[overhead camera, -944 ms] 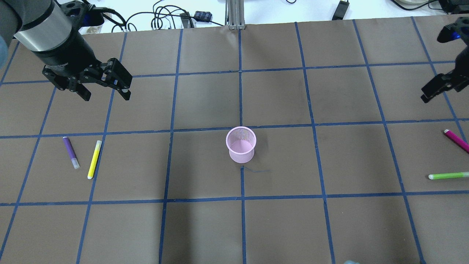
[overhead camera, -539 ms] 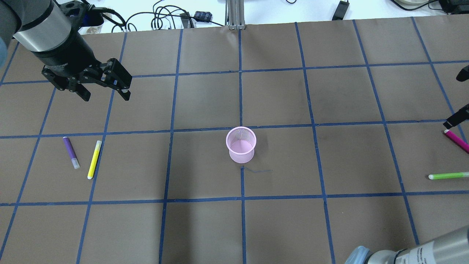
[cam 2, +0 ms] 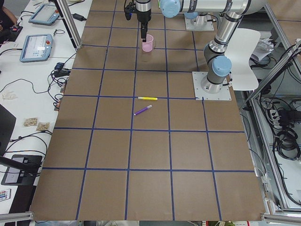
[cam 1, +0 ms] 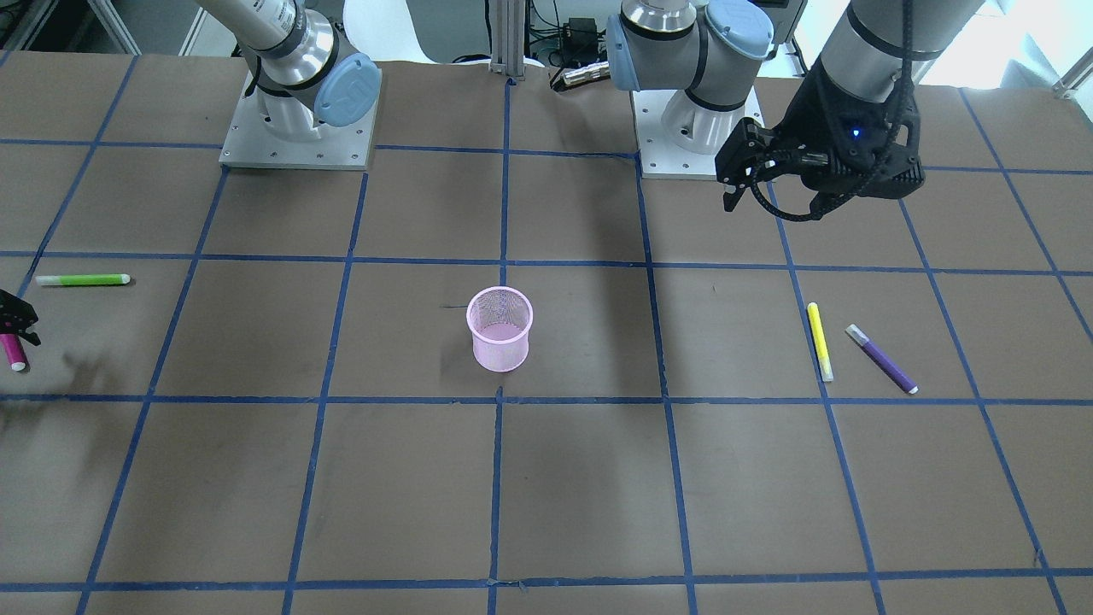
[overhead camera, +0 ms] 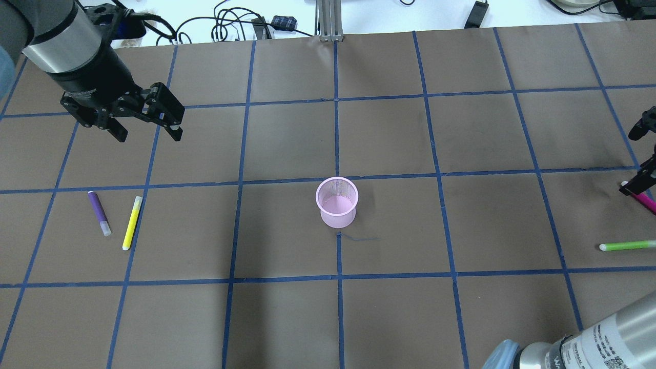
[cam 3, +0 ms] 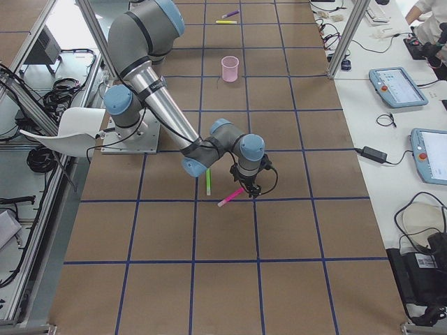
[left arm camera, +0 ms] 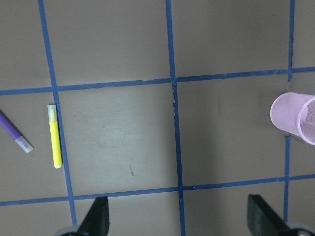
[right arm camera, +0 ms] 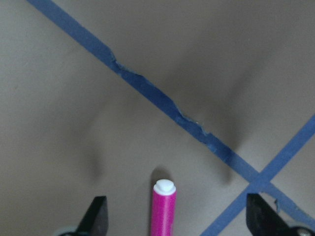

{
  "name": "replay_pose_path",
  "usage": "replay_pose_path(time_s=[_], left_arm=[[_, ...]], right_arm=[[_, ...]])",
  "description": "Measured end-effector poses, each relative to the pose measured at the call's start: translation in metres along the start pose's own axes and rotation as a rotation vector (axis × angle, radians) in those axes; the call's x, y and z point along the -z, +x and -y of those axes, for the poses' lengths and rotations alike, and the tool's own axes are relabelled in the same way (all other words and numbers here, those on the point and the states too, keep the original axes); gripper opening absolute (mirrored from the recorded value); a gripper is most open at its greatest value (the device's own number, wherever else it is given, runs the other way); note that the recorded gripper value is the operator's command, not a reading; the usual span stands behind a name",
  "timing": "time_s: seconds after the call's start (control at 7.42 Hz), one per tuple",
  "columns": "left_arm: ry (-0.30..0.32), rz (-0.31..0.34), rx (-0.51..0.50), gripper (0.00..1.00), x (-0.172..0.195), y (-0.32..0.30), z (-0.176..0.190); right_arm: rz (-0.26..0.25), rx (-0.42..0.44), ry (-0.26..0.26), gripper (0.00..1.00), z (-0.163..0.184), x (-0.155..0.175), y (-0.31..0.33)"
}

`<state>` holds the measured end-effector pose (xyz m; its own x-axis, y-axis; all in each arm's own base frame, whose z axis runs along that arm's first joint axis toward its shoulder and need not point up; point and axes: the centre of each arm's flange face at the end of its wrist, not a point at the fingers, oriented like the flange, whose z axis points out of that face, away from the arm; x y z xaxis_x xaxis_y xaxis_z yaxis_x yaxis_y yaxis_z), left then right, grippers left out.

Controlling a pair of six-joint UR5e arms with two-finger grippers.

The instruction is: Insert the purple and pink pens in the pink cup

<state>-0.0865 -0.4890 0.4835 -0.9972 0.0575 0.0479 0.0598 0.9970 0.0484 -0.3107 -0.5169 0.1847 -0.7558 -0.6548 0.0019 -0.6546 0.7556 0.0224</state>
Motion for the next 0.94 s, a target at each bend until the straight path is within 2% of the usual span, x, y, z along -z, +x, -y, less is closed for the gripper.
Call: replay_pose_path(time_s=[0.13,0.4,0.54,0.67,0.81,0.94], left_arm=[[-0.017,-0.004,0.003,1.0,-0.011,-0.003,0.002],[-0.019,-0.006,0.005,1.0,-0.021,-0.005,0.002],[-0.008,-0.003,0.004,1.0,-0.018,-0.004,-0.001],[-0.002,-0.001,0.003,1.0,-0.017,-0.003,-0.002],[-0.002,-0.002,0.003,1.0,-0.018,-0.004,-0.001],[-0.001,-0.002,0.004,1.0,-0.02,-0.005,0.001]], right_arm=[[0.006,0.014,-0.001,0.76,-0.001,-0.003,0.001],[0.014,0.022,-0.002,0.53,-0.001,-0.006,0.0],[0.015,0.021,-0.003,0.51,-0.002,-0.006,0.0],[0.018,0.019,-0.004,0.43,-0.002,-0.008,0.0],[0.021,0.015,-0.005,0.17,-0.002,-0.009,0.0],[0.022,0.012,-0.006,0.0,-0.002,-0.01,0.0]])
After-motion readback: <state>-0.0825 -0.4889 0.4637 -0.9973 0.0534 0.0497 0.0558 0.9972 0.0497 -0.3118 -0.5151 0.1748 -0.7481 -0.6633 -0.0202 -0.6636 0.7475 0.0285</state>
